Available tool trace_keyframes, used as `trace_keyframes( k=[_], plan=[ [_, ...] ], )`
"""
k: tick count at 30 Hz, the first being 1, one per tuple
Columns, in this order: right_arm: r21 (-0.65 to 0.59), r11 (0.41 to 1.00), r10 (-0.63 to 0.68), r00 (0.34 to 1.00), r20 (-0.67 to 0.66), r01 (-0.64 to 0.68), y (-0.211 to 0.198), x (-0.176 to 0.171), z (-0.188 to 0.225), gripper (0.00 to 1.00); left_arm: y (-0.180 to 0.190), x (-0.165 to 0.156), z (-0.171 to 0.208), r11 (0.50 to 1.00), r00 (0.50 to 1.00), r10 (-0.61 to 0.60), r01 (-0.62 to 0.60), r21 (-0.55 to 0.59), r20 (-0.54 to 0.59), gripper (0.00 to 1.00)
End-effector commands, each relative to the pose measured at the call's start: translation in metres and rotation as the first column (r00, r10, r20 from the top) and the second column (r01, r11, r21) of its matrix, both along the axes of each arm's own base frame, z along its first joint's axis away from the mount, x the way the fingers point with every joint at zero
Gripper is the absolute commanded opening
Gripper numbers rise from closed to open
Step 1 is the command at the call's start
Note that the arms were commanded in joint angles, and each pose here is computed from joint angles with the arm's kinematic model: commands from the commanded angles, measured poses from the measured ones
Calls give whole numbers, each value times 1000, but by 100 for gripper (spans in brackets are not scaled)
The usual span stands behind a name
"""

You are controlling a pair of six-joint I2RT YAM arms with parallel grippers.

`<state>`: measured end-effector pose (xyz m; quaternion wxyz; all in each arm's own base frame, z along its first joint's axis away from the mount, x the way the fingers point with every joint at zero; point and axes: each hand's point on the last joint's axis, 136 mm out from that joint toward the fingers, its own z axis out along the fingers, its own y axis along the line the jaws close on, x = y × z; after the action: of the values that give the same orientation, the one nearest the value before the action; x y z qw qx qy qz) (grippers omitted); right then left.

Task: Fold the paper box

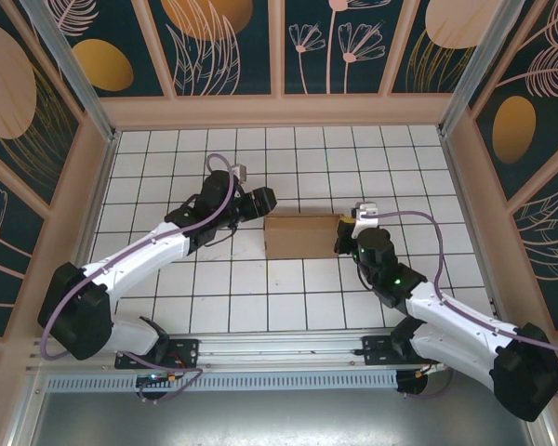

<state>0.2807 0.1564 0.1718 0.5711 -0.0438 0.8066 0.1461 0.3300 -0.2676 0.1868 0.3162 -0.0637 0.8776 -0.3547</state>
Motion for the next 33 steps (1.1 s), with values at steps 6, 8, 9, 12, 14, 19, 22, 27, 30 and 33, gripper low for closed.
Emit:
trace_keyframes(
  k=[6, 8, 9, 12, 14, 19, 22, 27, 30, 33],
  plan=[
    [-7, 999, -51, 998, 38, 52, -8, 2, 3, 0, -6, -25, -28, 994, 994, -27, 15, -107, -109, 58],
    [-8, 998, -56, 998, 34, 56, -9, 2, 1, 0, -4, -30, -32, 992, 993, -19, 4, -125, -120, 57],
    [-9, 998, -58, 998, 30, 58, -9, 1, -1, 0, -2, -32, -36, 992, 991, -16, -1, -127, -130, 57],
    [-37, 996, -84, 996, 27, 84, -16, 0, -6, 0, 1, -38, -45, 992, 990, -9, -8, -124, -139, 56],
    [-43, 994, -95, 995, 35, 96, -20, -1, -6, 0, 4, -42, -52, 993, 989, -4, -13, -115, -147, 56],
    [-43, 995, -88, 995, 43, 90, -23, -5, -6, 0, 9, -49, -72, 994, 984, 9, -28, -106, -176, 50],
    [-34, 997, -67, 997, 42, 69, -21, -8, -7, 0, 9, -50, -79, 995, 982, 11, -29, -97, -187, 47],
    [-12, 1000, -6, 999, 32, 6, -10, -12, -10, 3, 9, -47, -84, 997, 981, 21, -36, -75, -193, 37],
    [15, 1000, 21, 999, 26, -22, -6, -15, -8, 11, 10, -48, -91, 998, 976, 25, -39, -58, -216, 36],
    [55, 998, 37, 999, 39, -39, -3, -17, 1, 25, 16, -48, -96, 998, 971, 55, -63, -29, -232, 34]
  ],
)
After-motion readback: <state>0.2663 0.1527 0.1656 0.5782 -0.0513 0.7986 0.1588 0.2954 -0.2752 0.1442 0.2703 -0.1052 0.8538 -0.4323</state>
